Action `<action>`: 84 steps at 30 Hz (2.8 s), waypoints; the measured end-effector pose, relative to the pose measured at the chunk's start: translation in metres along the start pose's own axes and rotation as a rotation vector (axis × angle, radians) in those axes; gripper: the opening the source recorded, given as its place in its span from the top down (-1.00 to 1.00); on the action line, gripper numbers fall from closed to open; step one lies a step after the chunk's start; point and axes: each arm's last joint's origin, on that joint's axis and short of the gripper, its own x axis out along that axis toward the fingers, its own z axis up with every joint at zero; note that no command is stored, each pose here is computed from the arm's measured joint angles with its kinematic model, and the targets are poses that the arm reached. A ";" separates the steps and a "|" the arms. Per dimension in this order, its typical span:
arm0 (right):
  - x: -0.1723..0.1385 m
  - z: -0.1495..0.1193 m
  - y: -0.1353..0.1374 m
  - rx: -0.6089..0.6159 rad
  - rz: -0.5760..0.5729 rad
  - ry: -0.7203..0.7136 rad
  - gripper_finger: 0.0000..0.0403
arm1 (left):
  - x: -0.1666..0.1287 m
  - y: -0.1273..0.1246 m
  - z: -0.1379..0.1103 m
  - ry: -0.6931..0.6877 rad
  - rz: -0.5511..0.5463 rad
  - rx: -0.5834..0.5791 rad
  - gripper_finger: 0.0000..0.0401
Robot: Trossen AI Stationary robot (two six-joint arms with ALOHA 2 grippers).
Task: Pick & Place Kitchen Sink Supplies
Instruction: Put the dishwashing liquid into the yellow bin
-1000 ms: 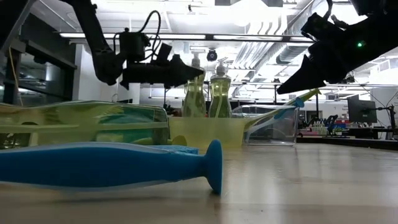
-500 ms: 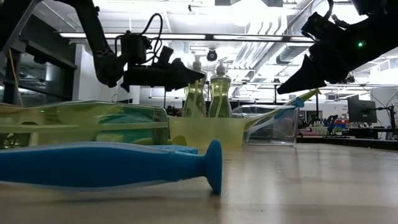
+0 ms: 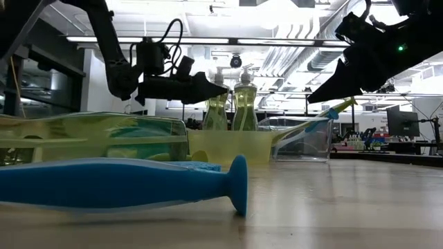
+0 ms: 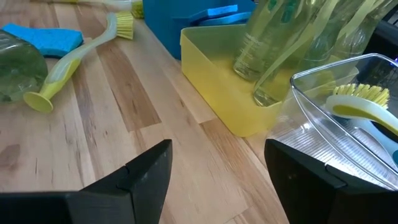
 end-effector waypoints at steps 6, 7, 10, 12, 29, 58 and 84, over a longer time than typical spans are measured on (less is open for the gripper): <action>0.000 0.000 0.000 0.002 0.000 0.000 -0.24 | 0.001 0.000 -0.003 0.001 0.005 -0.004 -0.23; 0.000 0.000 0.000 0.002 0.000 0.000 -0.24 | 0.001 0.000 -0.003 0.000 0.005 -0.004 -0.25; 0.000 0.000 0.000 0.004 0.001 0.000 -0.24 | 0.001 0.001 -0.003 0.001 0.014 -0.010 -0.32; 0.000 0.000 0.000 0.005 0.004 0.002 -0.24 | 0.001 0.001 -0.003 0.002 0.021 -0.013 -0.37; 0.000 0.000 0.001 0.013 0.020 0.009 -0.24 | 0.000 0.000 -0.008 0.031 0.027 0.011 -0.57; 0.000 -0.001 0.001 0.038 0.035 0.023 -0.24 | -0.028 -0.002 0.041 0.358 0.014 0.066 -0.58; 0.001 0.002 0.004 -0.021 0.129 0.039 -0.24 | -0.125 -0.089 0.107 0.795 -0.165 -0.080 -0.58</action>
